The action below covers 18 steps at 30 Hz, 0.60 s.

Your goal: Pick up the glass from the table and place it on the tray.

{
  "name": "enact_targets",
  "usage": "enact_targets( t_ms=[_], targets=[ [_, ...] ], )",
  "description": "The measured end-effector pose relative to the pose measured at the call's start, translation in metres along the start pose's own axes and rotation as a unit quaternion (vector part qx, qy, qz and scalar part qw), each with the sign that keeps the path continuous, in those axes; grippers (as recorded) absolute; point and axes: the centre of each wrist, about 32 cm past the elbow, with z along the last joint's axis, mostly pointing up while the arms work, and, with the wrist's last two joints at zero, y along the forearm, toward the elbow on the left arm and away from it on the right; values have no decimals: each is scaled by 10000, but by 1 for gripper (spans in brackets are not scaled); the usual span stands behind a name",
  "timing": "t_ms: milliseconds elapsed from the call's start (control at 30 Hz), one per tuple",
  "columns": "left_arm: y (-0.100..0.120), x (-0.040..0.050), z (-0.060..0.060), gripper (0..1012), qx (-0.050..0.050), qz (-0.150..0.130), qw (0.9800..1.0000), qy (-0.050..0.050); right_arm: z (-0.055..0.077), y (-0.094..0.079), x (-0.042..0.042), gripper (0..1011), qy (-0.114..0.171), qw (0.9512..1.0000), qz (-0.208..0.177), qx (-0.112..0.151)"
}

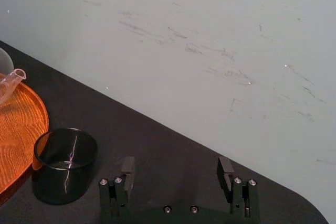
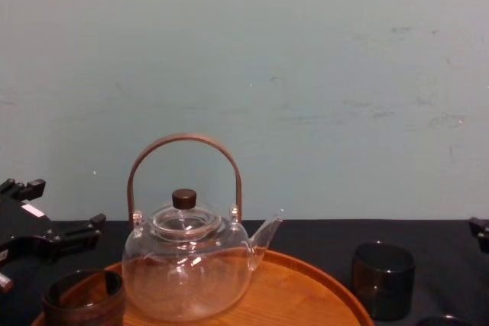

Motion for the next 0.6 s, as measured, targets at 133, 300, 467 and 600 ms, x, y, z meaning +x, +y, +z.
enact_targets(
  t_ms=[133, 300, 467, 600],
  targets=[
    [0, 0, 0, 1001, 0, 0, 10000, 0, 0, 0, 0, 1002, 0, 10000, 0, 0],
    [0, 0, 0, 1001, 0, 0, 10000, -1, 0, 0, 0, 1002, 0, 10000, 0, 0],
    [0, 0, 0, 1001, 0, 0, 10000, 0, 10, -3, 9, 1002, 7, 10000, 41, 8],
    [0, 0, 0, 1001, 1, 0, 10000, 0, 30, -21, 30, 1002, 33, 9999, 126, -9]
  ],
)
